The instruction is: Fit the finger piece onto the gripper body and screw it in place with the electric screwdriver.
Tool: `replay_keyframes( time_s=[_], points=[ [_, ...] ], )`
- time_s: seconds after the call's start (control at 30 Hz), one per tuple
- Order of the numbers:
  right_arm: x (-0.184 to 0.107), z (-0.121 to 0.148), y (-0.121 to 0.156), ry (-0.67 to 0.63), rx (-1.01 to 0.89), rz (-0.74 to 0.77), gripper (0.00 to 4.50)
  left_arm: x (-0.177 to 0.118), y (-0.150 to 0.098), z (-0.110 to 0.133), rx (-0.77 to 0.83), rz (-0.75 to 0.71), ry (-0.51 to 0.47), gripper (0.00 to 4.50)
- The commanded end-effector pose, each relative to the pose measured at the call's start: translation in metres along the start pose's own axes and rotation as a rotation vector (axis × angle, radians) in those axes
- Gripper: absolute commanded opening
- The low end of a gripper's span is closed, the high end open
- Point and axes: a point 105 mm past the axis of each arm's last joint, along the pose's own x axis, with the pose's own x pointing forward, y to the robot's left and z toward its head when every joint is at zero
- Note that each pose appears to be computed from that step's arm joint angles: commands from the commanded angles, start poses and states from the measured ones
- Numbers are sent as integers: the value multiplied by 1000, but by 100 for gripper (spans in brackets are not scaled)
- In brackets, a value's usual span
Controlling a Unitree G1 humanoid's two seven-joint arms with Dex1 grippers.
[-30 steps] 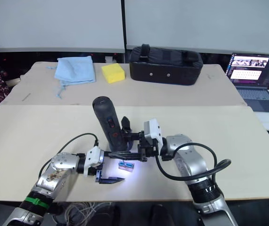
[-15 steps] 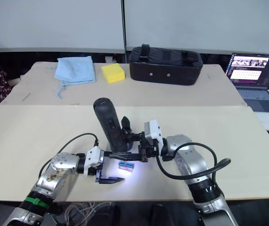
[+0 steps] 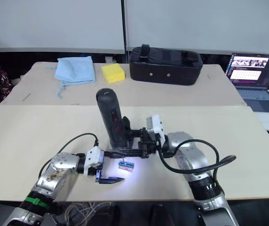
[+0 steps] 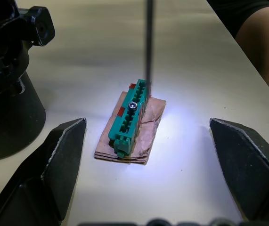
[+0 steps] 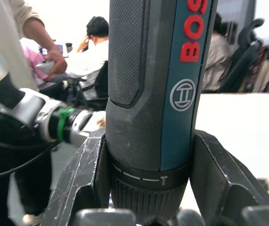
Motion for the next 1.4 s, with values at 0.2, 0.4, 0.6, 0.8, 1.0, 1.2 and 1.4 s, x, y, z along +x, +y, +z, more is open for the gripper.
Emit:
replay_keyframes(
  time_s=[0.2,0.4,0.6,0.8,1.0,1.2,1.4],
  points=[
    [4,16,-4,-42,-76,-4,193,0,-5,-7,-21,-13,16,442],
    [4,13,-3,-37,-71,1,193,1,-5,-8,-24,-11,17,442],
    [3,10,-2,-31,-68,5,193,0,-5,-8,-26,-9,18,442],
    [3,8,-1,-29,-67,4,193,0,-5,-8,-27,-11,20,442],
    [4,6,-1,-24,-64,6,193,0,-5,-9,-28,-9,22,442],
    [4,3,0,-18,-59,10,193,-1,-5,-9,-27,-9,24,442],
    [4,2,1,-11,-53,13,193,-1,-7,-9,-30,-10,23,442]
  ],
)
